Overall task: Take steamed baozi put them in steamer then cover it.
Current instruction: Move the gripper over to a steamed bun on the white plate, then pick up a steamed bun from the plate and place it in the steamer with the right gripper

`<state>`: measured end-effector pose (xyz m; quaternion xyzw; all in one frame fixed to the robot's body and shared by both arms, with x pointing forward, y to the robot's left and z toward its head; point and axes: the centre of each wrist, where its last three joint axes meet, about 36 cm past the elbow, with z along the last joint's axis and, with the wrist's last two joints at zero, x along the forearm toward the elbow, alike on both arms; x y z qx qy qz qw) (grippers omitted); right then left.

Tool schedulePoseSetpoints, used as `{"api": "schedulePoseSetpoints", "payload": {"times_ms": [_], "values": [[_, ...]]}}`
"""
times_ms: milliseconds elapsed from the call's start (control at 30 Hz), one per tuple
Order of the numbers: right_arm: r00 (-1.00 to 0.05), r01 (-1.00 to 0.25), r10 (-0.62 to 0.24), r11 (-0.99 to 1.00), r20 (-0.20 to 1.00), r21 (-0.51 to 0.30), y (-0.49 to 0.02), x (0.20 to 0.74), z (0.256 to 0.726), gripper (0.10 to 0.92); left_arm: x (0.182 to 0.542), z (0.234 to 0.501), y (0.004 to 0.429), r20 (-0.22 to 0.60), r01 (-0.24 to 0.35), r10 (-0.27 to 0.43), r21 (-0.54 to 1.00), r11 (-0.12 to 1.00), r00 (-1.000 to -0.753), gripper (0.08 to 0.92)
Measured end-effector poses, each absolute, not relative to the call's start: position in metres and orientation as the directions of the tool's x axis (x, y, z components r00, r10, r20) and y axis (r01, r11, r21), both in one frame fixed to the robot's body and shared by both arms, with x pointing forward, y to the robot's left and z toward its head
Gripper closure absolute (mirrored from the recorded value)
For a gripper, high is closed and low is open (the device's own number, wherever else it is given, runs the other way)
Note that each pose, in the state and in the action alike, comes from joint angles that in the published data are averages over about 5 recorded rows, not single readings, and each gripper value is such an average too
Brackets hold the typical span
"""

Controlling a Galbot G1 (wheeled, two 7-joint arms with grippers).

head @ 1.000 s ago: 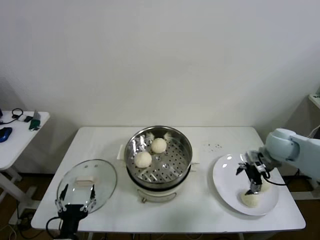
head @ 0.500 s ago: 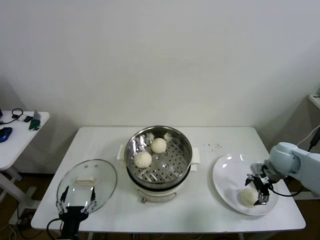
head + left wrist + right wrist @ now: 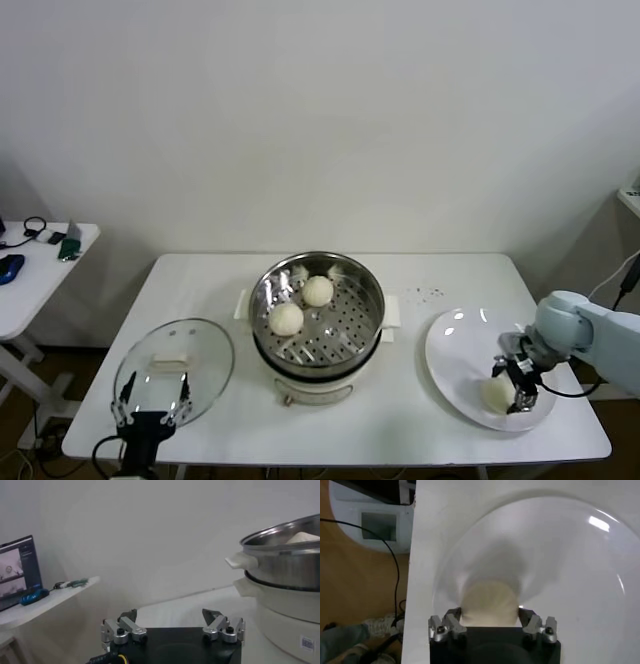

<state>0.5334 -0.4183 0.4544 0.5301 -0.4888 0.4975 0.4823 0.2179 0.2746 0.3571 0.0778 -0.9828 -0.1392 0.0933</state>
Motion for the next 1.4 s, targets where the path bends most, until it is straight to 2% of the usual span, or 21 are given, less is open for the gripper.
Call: {"api": "schedulePoseSetpoints", "payload": {"times_ms": [433, 600, 767, 933, 1100, 1400], "values": [[0.015, -0.994, -0.060, -0.104, 0.998, 0.008, -0.409, 0.547, 0.474, 0.346, 0.218, 0.358, 0.272, 0.162, -0.131, -0.183, 0.285, 0.949, -0.970, 0.177], [-0.030, -0.979, -0.072, -0.198, 0.997, -0.044, -0.394, 0.574, 0.511, 0.344, 0.217, 0.359, 0.272, 0.161, -0.130, -0.182, 0.286, 0.949, -0.970, 0.177], [-0.086, -0.930, -0.083, -0.352, 0.993, -0.109, -0.365, 0.608, 0.567, 0.344, 0.217, 0.360, 0.272, 0.157, -0.130, -0.181, 0.286, 0.949, -0.971, 0.177], [-0.130, -0.831, -0.092, -0.533, 0.987, -0.159, -0.318, 0.632, 0.632, 0.344, 0.218, 0.361, 0.270, 0.155, -0.130, -0.179, 0.282, 0.951, -0.971, 0.177], [-0.147, -0.691, -0.093, -0.703, 0.985, -0.169, -0.262, 0.639, 0.684, 0.338, 0.217, 0.362, 0.269, 0.158, -0.124, -0.174, 0.283, 0.951, -0.972, 0.177], [-0.135, -0.408, -0.061, -0.906, 0.989, -0.112, -0.159, 0.626, 0.718, 0.327, 0.214, 0.361, 0.268, 0.162, -0.135, -0.186, 0.283, 0.950, -0.969, 0.177]]}}
